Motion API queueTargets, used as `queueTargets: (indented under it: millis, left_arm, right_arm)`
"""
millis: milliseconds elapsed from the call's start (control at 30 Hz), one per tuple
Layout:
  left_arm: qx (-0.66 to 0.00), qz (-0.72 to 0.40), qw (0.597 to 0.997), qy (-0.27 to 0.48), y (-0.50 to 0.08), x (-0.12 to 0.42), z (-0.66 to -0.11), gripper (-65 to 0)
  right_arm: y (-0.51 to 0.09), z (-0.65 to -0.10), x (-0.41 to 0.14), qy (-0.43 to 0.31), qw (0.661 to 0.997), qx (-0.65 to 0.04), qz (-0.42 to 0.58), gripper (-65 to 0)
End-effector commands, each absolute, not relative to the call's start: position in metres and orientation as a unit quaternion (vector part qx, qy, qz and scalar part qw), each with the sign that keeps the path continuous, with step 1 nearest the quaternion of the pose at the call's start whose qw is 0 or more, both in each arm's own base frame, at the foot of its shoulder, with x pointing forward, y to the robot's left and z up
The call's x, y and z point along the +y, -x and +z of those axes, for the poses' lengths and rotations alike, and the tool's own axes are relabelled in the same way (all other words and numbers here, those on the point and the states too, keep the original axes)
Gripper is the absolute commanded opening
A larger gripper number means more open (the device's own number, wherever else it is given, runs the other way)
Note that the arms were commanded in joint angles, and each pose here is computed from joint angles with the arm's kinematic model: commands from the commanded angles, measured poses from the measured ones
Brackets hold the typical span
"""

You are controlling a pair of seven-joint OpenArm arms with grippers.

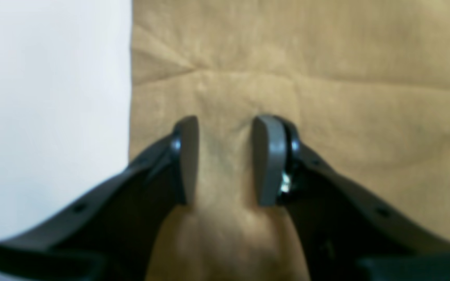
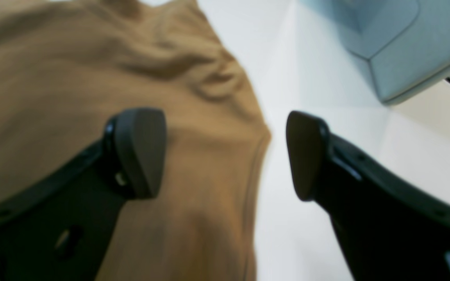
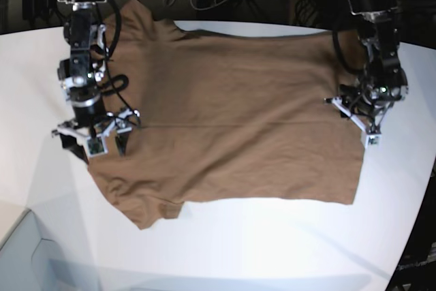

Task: Layout the t-shirt on the table in an organized manner, then fold the t-shirt properly
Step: 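Release the t-shirt and lift both grippers toward the collar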

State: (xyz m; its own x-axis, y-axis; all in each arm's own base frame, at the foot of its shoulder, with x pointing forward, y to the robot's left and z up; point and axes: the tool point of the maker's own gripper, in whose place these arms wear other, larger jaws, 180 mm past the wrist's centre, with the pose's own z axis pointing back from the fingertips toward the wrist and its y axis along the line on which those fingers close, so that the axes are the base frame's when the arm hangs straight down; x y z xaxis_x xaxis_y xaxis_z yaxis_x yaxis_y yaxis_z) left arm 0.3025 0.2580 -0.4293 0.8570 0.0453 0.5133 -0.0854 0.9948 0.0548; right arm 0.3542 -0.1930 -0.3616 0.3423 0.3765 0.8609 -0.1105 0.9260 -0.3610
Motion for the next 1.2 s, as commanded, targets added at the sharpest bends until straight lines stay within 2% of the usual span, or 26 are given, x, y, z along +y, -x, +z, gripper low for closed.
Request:
queueTargets:
  millis: [0, 300, 600, 767, 967, 1100, 1167]
  left_arm:
    - [-0.262, 0.036, 0.963, -0.043, -0.308, 0.262, -0.429, -41.6]
    - [-0.285, 0.046, 0.957, -0.029, -0.335, 0.258, -0.427, -41.6]
    - [-0.295, 0.043, 0.954, -0.036, -0.336, 0.264, -0.419, -41.6]
    - [-0.300, 0.043, 0.952, -0.032, -0.340, 0.263, -0.416, -41.6]
    - [-0.359, 0.025, 0.932, -0.042, -0.357, 0.254, -0.361, -41.6]
    - [-0.380, 0.025, 0.922, -0.063, -0.349, 0.257, -0.316, -41.6]
    - [-0.384, 0.046, 0.919, -0.082, -0.330, 0.272, -0.302, -41.6]
  right_arm:
    - [-0.353, -0.352, -0.192, 0.122, 0.803, -0.566, 0.145, -16.9]
    - [-0.299, -0.393, -0.175, 0.097, 0.840, -0.517, 0.132, -16.9]
    - [-0.315, -0.400, -0.204, 0.116, 0.846, -0.510, 0.104, -16.9]
    - [-0.333, -0.389, -0.206, 0.120, 0.837, -0.525, 0.101, -16.9]
    - [-0.345, -0.351, -0.213, 0.138, 0.809, -0.563, 0.096, -16.9]
    - [-0.324, -0.325, -0.215, 0.152, 0.794, -0.583, 0.077, -16.8]
    - [-0.304, -0.330, -0.211, 0.152, 0.806, -0.568, 0.072, -16.5]
